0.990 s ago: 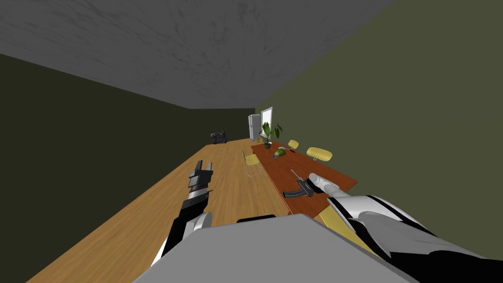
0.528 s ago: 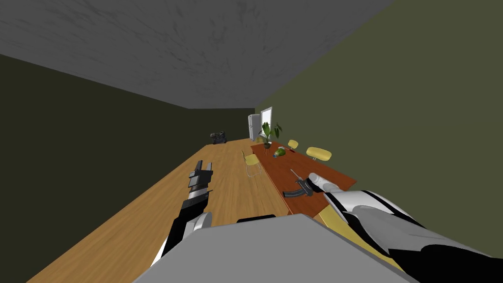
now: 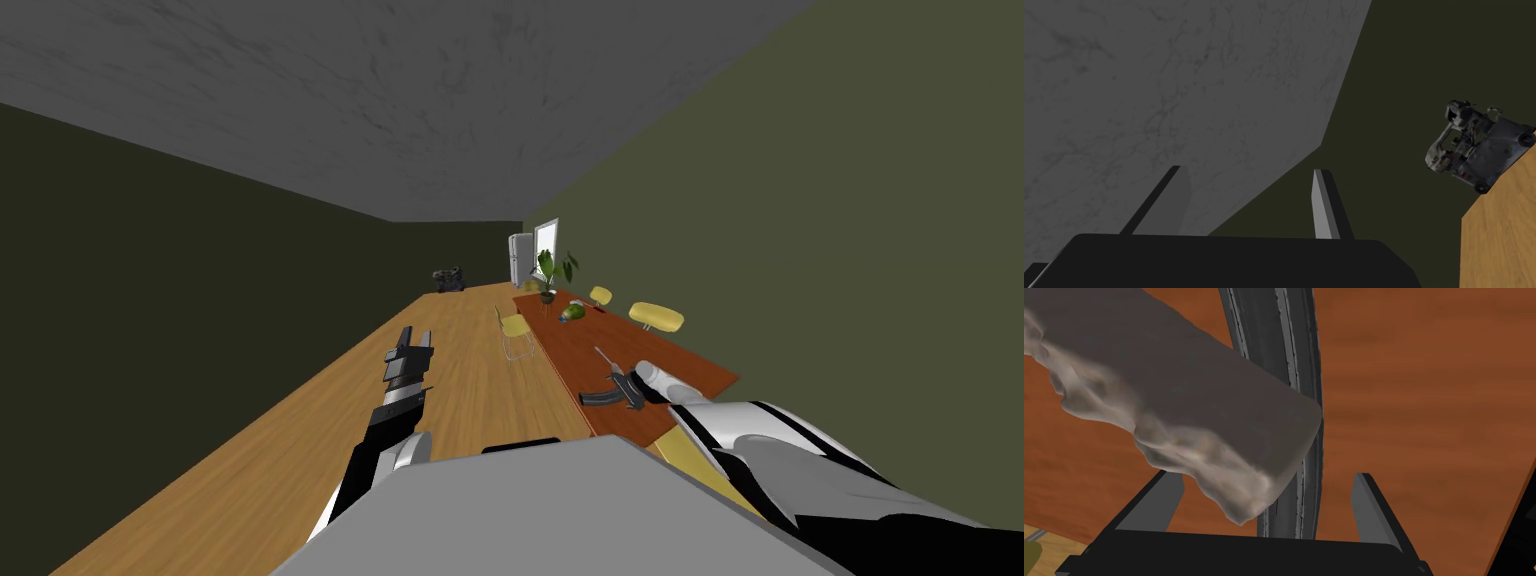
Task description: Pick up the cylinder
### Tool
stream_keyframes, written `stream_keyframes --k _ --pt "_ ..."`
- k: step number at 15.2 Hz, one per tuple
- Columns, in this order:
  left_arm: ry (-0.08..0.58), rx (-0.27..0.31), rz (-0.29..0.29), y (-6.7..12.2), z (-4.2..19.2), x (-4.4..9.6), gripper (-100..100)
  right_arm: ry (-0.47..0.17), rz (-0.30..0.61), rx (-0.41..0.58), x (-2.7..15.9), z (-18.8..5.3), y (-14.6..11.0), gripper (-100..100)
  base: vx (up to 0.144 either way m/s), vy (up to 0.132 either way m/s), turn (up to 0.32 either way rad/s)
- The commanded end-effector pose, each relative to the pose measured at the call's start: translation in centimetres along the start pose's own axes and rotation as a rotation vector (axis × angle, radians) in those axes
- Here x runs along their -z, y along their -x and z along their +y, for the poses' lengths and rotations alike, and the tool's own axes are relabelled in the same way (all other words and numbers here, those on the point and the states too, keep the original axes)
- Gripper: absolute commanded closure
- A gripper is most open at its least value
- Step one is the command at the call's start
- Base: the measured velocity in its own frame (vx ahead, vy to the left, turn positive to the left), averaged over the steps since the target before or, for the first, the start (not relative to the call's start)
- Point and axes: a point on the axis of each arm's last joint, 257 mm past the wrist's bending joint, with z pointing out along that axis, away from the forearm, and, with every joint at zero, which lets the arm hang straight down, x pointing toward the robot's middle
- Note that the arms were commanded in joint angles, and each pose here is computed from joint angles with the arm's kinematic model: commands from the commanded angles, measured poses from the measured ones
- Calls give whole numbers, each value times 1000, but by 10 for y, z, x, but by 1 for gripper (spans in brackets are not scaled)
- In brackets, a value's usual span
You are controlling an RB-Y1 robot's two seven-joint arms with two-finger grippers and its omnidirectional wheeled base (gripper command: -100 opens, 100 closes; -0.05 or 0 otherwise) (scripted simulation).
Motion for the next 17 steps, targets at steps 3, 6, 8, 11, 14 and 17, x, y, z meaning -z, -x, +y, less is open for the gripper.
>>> stream_keyframes --k 3,6,8,11,14,17 --pt "0 0 0 0 0 0 0 4 9 -22 -5 17 -3 -100 12 -16 87" --pt "0 0 0 0 0 0 0 2 14 -33 -6 25 -4 -100 7 -14 72" --pt "0 0 0 0 0 0 0 4 11 -36 -6 24 -3 -100 4 -10 22" --pt "0 0 0 0 0 0 0 10 11 -36 -7 28 -3 100 -2 0 -7" --pt "0 0 0 0 0 0 0 4 6 -15 -4 13 -2 100 -3 4 -48" --pt "0 0 0 0 0 0 0 4 2 -1 -1 4 -1 100 -8 21 -105"
